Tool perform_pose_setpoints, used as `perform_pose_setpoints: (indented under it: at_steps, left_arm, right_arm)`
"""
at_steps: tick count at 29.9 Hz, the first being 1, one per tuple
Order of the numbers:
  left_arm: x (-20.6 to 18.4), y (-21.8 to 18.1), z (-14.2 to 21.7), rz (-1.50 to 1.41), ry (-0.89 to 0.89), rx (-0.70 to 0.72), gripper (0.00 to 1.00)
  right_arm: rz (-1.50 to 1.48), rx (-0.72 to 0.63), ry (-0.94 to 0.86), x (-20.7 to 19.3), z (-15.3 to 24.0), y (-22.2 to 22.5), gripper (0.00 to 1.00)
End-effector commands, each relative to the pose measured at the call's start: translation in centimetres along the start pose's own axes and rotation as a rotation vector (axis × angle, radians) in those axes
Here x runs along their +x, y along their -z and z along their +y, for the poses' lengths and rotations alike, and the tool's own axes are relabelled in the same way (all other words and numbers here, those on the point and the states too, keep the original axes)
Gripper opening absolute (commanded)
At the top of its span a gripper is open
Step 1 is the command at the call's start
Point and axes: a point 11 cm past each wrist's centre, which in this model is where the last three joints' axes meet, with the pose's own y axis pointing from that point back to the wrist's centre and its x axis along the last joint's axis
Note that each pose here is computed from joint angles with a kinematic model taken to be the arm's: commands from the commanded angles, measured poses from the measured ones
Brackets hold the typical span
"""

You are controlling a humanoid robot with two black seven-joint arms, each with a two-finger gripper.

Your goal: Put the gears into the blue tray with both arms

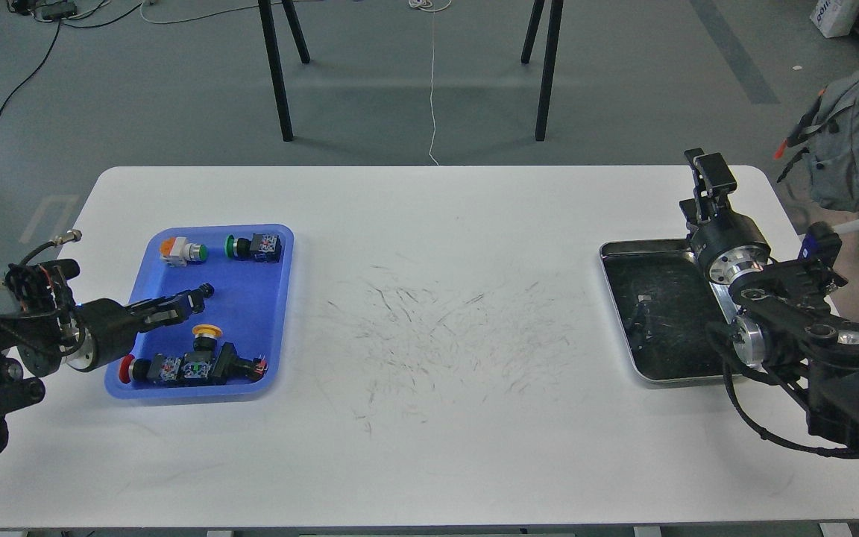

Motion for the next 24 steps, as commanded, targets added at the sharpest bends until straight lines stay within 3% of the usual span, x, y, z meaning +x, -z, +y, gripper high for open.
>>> perform_pose_setpoints:
  at_steps: [1, 18, 24]
  left_arm:
    - [0.3, 0.5, 0.1, 0.004, -0.011, 0.017, 0.13]
    - [-0.3, 1.1, 0.4, 0.012, 0.0, 0.03, 0.2]
    - [0.4, 1.1, 0.6, 0.018, -0.024, 0.029, 0.3]
  right_arm:
    - [0.0, 0.0, 0.0, 0.0, 0.0, 0.0, 0.95]
    - [0.001, 0.001, -0.001, 0.0, 0.0, 0.0, 0.95]
    - [0.002, 0.001, -0.002, 0.0, 0.0, 0.0, 0.95]
